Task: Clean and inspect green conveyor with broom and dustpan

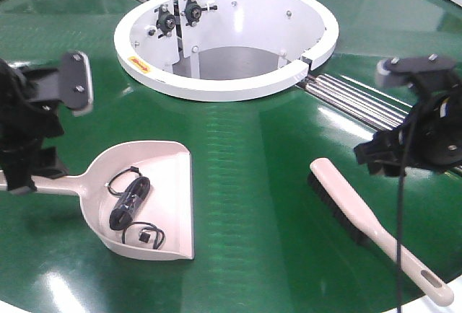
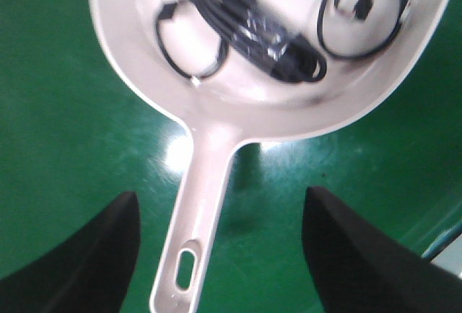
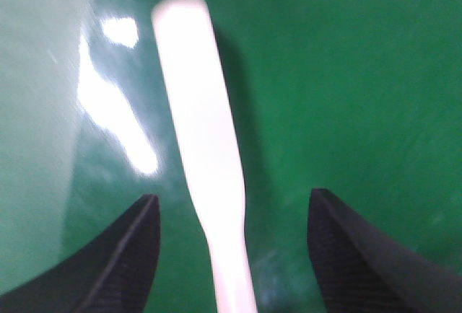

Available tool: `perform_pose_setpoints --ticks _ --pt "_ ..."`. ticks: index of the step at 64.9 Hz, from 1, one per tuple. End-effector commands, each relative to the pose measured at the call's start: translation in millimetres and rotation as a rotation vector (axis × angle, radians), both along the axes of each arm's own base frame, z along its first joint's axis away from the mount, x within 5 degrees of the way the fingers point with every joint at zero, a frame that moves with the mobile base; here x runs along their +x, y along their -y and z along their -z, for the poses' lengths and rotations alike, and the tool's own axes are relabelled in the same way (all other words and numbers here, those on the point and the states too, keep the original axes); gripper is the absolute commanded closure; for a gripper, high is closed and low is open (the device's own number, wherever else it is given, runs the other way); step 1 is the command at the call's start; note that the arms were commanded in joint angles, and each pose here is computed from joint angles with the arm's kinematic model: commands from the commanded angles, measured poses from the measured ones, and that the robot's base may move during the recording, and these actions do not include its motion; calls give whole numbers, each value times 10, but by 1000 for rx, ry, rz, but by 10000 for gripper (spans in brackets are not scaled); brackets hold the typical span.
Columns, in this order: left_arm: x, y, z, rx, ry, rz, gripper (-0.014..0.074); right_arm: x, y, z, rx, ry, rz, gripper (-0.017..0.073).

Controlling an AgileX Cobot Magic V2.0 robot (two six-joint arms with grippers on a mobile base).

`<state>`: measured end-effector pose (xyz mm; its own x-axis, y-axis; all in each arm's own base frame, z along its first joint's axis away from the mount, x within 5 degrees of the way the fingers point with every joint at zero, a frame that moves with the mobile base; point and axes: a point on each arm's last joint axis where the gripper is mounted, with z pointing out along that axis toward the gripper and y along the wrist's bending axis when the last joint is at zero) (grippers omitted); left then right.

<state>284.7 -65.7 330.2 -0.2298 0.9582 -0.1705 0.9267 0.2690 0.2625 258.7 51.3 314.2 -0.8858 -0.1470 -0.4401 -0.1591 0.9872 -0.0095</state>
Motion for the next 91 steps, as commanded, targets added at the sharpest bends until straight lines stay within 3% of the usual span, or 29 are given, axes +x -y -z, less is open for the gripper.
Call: perform_pose_setpoints --ticks 1,4,11,20,27,32,43,50,58,64,79,87,91 --pt "-271 18 -462 -118 170 -3 132 -155 47 -393 29 209 -5 122" --pt "-380 15 -575 -153 207 -2 132 -229 63 -483 34 252 -9 122" --pt "-681 -13 -859 -270 302 -76 132 -427 108 -704 34 370 -33 125" --pt "-1049 -46 -1261 -494 514 -167 132 -728 160 -944 64 492 -37 125" --pt "-1357 -70 -1530 -702 639 -223 132 -958 208 -1085 66 571 -49 125" --pt "-1533 -100 -1590 -778 658 -255 132 -1114 239 -1176 74 632 -50 125" --pt "-1787 -205 -1417 -802 771 -279 132 -1481 313 -1301 101 784 -49 125" --pt "-1909 -271 -1138 -852 855 -318 132 -1633 342 -1087 102 861 -61 125" --pt "-2037 -348 -806 -979 911 -421 132 -1788 369 -725 114 952 -66 125" --pt "-2065 -370 -536 -1051 857 -513 132 -1932 395 -472 129 1035 -67 125" --pt "-1948 -389 69 -1038 680 -718 134 -2153 435 64 143 1204 -75 125" --pt "-1903 -430 312 -950 695 -742 152 -2119 424 302 156 1199 -73 125" --pt "-1893 -436 369 -962 690 -767 171 -2102 420 336 155 1197 -74 125"
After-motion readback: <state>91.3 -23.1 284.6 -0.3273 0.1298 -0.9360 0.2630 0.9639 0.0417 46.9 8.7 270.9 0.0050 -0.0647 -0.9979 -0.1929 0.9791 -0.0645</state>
